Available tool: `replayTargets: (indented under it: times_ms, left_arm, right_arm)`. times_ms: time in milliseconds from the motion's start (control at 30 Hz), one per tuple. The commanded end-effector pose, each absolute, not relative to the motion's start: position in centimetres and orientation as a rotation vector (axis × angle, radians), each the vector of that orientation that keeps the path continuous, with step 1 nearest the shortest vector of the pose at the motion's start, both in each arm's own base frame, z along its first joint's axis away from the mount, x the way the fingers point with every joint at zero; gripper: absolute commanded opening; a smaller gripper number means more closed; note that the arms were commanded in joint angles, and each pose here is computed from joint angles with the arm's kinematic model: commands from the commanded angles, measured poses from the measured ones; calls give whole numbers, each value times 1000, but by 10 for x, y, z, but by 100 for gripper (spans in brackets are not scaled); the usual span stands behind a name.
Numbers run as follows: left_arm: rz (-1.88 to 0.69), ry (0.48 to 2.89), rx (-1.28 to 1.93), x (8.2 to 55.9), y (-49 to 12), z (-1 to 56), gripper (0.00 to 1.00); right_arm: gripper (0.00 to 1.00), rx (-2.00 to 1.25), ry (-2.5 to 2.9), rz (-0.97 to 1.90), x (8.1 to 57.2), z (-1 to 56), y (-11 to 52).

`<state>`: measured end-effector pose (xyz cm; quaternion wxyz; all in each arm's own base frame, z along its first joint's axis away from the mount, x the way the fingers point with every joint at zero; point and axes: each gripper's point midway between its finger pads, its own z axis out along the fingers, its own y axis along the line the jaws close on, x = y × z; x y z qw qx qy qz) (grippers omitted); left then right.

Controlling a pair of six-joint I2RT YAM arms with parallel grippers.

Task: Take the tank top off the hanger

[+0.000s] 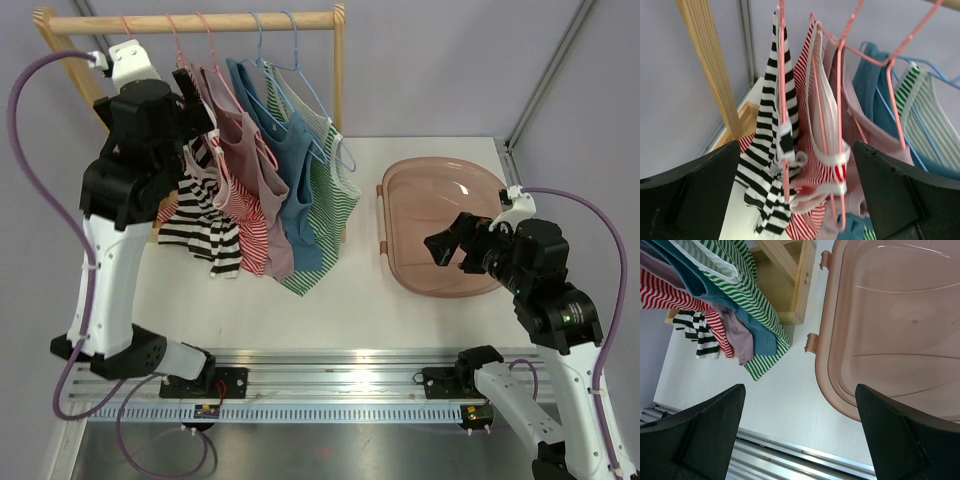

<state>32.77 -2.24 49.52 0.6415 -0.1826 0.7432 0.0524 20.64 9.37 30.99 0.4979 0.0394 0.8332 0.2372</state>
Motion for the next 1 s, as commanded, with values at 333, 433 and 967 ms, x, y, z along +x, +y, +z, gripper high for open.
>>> replayTargets:
  times_ms: [333,433,967]
  left_arm:
    - [259,1744,-483,401,29,477,62]
    - [279,1759,-476,414,34,473,53]
    - [237,1773,-464,437,37,464,0]
  right_arm:
    - [99,34,1956,621,196,327,99]
    - [99,31,1954,630,196,327,101]
    - [100,31,1960,644,197,324,103]
